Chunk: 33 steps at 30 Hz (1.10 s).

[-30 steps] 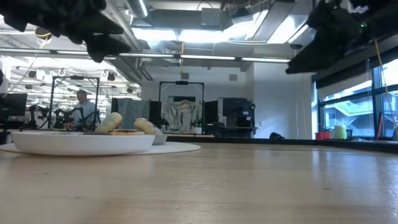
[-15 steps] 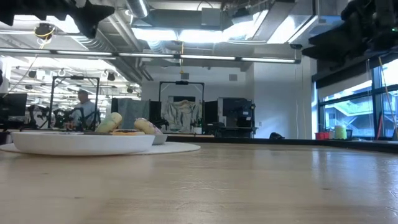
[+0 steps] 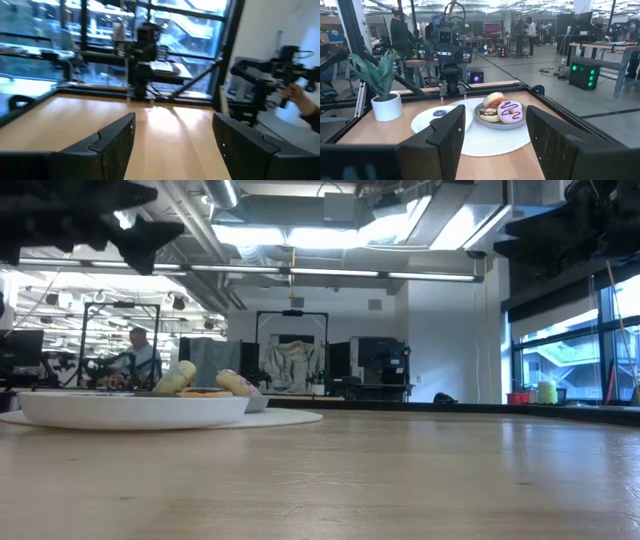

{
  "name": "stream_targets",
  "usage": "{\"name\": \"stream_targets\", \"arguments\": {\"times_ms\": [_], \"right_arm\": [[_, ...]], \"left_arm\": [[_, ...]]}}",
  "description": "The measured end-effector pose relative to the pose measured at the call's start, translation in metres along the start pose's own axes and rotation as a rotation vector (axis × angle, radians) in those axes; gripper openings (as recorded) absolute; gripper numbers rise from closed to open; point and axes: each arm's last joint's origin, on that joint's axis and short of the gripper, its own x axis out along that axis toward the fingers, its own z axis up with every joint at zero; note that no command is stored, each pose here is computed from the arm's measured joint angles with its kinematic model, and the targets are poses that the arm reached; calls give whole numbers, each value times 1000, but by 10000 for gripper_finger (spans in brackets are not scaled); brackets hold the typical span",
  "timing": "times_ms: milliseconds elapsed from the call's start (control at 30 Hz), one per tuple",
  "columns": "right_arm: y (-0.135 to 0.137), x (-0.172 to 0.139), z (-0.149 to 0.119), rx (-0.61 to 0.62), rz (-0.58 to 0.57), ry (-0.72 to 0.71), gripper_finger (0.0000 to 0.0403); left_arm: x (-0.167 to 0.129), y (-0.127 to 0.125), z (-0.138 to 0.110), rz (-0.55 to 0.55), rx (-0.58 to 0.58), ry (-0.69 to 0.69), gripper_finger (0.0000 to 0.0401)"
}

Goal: Pick & Place donuts
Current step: Return to Home Position

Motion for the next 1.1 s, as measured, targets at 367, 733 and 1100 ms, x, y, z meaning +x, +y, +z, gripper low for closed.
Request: {"name": "stream_targets", "arguments": {"times_ms": [367,733,1100], "right_arm": [[-1,-4,7,-16,-1,-47,211],[-3,-12,4,-14,-2,-29,211],[-5,-11,-4,-28,-69,22,211]], "left_arm": [[-11,4,-19,38,-9,-73,260],[-25,9,-19,82,16,-96,260],[-25,15,-23,135,5,-64,260]]}}
